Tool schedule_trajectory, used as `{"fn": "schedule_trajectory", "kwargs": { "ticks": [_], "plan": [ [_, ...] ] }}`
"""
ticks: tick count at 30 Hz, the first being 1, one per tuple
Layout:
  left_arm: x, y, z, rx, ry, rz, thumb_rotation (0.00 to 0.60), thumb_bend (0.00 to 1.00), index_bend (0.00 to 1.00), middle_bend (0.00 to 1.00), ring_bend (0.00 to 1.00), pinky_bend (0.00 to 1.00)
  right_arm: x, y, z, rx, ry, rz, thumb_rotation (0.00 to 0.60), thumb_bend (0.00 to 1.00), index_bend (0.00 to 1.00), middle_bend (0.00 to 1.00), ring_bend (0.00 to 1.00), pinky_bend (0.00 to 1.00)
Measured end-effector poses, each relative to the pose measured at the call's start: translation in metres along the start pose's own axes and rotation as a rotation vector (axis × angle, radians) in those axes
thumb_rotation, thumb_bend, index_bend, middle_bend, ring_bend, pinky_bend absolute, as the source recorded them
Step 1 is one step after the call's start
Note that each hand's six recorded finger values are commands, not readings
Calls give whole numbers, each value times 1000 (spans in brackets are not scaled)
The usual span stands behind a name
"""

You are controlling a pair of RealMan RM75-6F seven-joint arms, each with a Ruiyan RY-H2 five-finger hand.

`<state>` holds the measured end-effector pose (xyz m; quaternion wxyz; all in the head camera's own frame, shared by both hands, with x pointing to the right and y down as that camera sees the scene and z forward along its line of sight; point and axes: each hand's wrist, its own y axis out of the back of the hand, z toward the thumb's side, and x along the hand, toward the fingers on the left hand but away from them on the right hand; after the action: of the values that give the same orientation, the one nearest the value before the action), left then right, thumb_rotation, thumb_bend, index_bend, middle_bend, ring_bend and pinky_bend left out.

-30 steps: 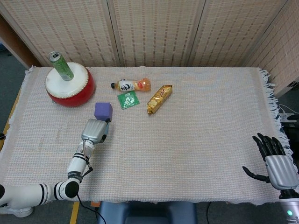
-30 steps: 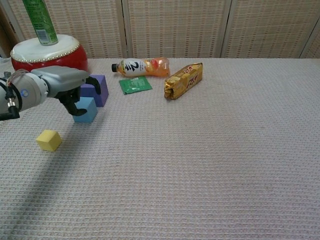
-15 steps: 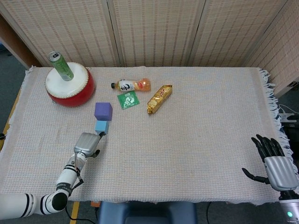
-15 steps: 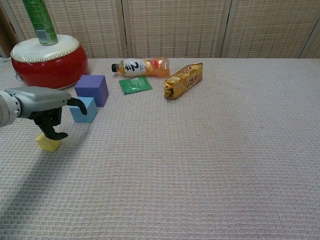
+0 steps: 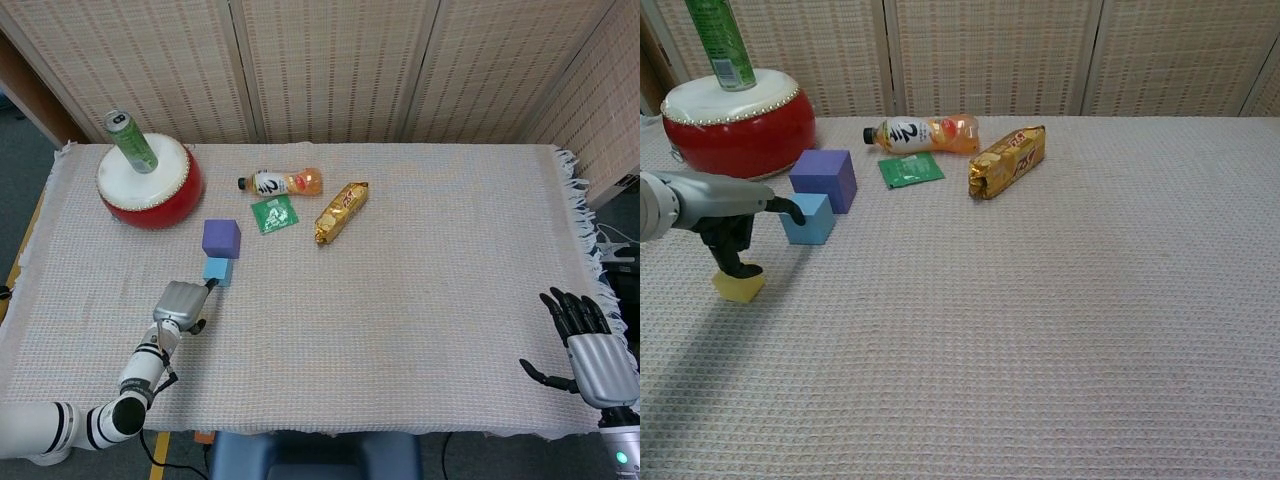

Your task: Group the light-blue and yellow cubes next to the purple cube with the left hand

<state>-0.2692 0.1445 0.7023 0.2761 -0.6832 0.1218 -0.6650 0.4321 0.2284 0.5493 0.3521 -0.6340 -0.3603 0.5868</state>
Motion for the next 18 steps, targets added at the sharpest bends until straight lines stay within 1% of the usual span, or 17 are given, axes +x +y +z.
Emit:
{"fn": "schedule_trajectory", "kwargs": {
  "ticks": [6, 9, 13, 18],
  "plan": [
    [3, -1, -2, -22, 10, -43, 600, 385, 118, 1000, 1000, 1000, 0, 1, -1, -2, -3, -6, 345, 0, 0, 0, 0, 0],
    [6, -1, -4, -34, 14, -64, 600, 384, 95, 1000, 1000, 1000, 0, 1, -2, -1, -7, -6, 345, 0, 0, 0, 0, 0],
    [8, 2, -6, -40, 16, -73, 600, 383, 63, 1000, 1000, 1000, -1, 0, -2, -2, -7, -5, 346, 0, 0, 0, 0, 0],
    [10, 2, -8, -36, 17, -82, 600, 384, 53, 1000, 1000, 1000, -1, 2, -2, -4, -5, -22, 345, 0, 0, 0, 0, 0]
  ]
}}
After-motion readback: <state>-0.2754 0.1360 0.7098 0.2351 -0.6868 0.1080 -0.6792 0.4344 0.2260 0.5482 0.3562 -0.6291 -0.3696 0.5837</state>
